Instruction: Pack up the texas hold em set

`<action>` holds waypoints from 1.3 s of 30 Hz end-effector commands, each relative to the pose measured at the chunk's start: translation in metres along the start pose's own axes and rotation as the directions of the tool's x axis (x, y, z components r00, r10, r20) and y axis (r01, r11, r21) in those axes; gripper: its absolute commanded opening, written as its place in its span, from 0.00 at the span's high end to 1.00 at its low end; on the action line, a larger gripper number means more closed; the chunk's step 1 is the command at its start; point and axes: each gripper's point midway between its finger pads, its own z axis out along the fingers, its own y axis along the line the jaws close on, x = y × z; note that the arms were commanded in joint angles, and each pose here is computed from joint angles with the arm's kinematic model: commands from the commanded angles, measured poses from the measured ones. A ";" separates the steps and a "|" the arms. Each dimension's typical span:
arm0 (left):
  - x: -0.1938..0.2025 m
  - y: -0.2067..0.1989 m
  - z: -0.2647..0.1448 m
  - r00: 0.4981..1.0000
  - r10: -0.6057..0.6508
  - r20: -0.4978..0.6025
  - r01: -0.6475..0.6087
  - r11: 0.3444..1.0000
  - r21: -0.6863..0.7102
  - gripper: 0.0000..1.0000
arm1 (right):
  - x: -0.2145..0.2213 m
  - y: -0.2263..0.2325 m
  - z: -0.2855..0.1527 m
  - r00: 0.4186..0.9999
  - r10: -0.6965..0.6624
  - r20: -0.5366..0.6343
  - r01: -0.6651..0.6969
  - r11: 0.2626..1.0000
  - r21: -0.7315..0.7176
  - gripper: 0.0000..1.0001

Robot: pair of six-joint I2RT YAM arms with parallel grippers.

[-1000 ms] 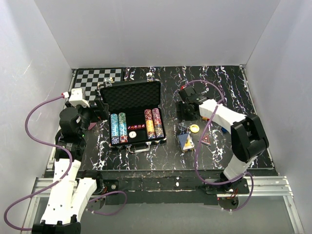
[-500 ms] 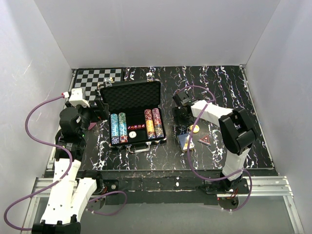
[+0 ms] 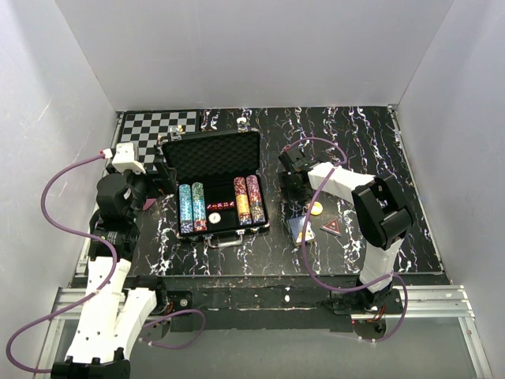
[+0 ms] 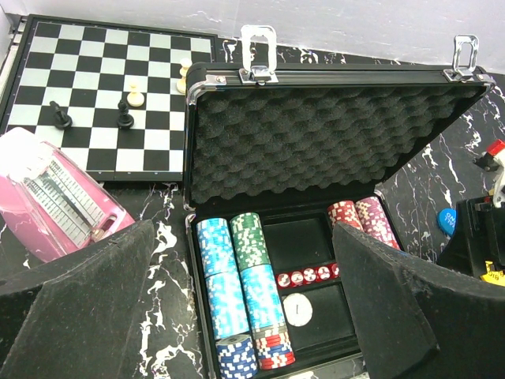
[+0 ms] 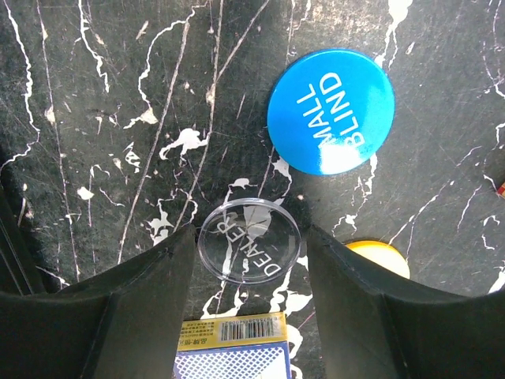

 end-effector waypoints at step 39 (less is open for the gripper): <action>0.009 -0.021 0.001 0.999 0.013 -0.036 -0.010 0.997 0.081 0.02 | -0.001 0.000 -0.037 0.998 0.033 0.055 -0.032 0.999 -0.025 0.35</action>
